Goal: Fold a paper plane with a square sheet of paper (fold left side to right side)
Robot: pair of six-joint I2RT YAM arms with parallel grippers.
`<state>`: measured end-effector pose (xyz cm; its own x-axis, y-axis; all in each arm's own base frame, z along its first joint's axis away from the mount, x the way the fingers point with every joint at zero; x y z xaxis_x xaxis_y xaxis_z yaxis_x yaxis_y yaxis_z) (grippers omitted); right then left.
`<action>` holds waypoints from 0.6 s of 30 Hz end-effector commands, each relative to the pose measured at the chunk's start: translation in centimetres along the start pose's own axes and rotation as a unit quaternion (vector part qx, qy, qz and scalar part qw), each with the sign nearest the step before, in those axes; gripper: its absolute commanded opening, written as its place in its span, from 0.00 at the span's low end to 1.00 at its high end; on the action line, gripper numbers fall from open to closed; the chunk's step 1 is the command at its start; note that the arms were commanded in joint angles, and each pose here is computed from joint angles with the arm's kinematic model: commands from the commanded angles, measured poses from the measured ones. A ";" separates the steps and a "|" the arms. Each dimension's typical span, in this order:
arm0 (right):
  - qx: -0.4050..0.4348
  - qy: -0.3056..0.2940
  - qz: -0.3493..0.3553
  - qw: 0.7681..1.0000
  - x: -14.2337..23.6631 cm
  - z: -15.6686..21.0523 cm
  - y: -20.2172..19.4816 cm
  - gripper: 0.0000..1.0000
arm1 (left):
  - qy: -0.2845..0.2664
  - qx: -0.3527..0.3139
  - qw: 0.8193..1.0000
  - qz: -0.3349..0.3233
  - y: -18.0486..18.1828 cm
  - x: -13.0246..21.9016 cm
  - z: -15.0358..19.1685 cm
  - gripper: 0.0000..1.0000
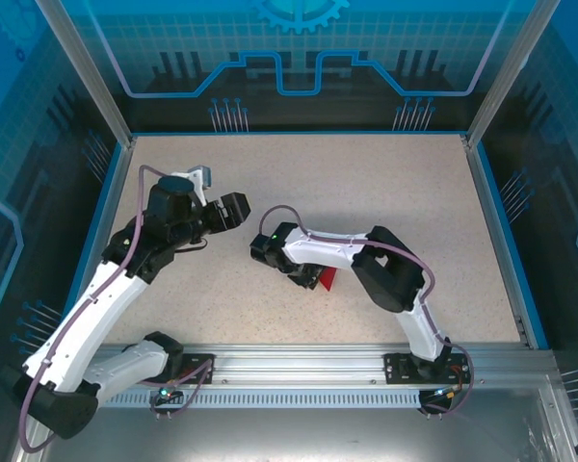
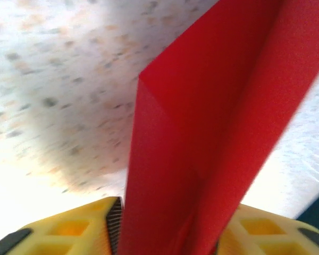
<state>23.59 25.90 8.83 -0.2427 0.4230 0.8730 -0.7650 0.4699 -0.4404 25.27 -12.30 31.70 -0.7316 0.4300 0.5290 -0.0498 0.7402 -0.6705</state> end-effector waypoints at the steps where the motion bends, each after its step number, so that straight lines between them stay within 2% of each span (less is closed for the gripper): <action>1: -0.030 -0.057 -0.096 0.993 3.3 1.0 -0.3 0.54 | 0.032 0.015 0.999 0.012 0.0 -0.9 0.7 0.82; 6: -0.078 -0.122 -0.157 0.977 6.1 3.1 -2.4 0.70 | 0.085 0.031 0.995 0.030 0.1 -3.1 2.1 0.83; 10: -0.135 -0.175 -0.205 0.953 7.3 4.9 -4.9 0.78 | 0.125 0.057 0.989 0.047 0.5 -5.3 3.5 0.83; 15: -0.217 -0.260 -0.257 0.905 8.4 7.0 -8.4 0.85 | 0.170 0.090 0.979 0.062 1.2 -8.4 5.9 0.81; 18: -0.262 -0.316 -0.280 0.868 8.9 8.1 -10.2 0.93 | 0.197 0.097 0.973 0.064 1.3 -10.4 7.5 0.79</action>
<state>24.12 18.15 21.40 -0.2935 -0.2573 0.9207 -0.5301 0.8452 0.0672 27.40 -17.72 21.53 -0.4571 0.6294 0.6284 -0.1585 0.6376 -0.7539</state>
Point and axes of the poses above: each hand's point on the last joint's axis, 136 mm out from that joint toward the fingers, its own x axis back along the fingers, its own y axis along the line the jaws close on, z = x × y, the point moved 5 cm from there along x, back along the fingers, and after that the axes turned 10 degrees about x, right-handed, at the moved point
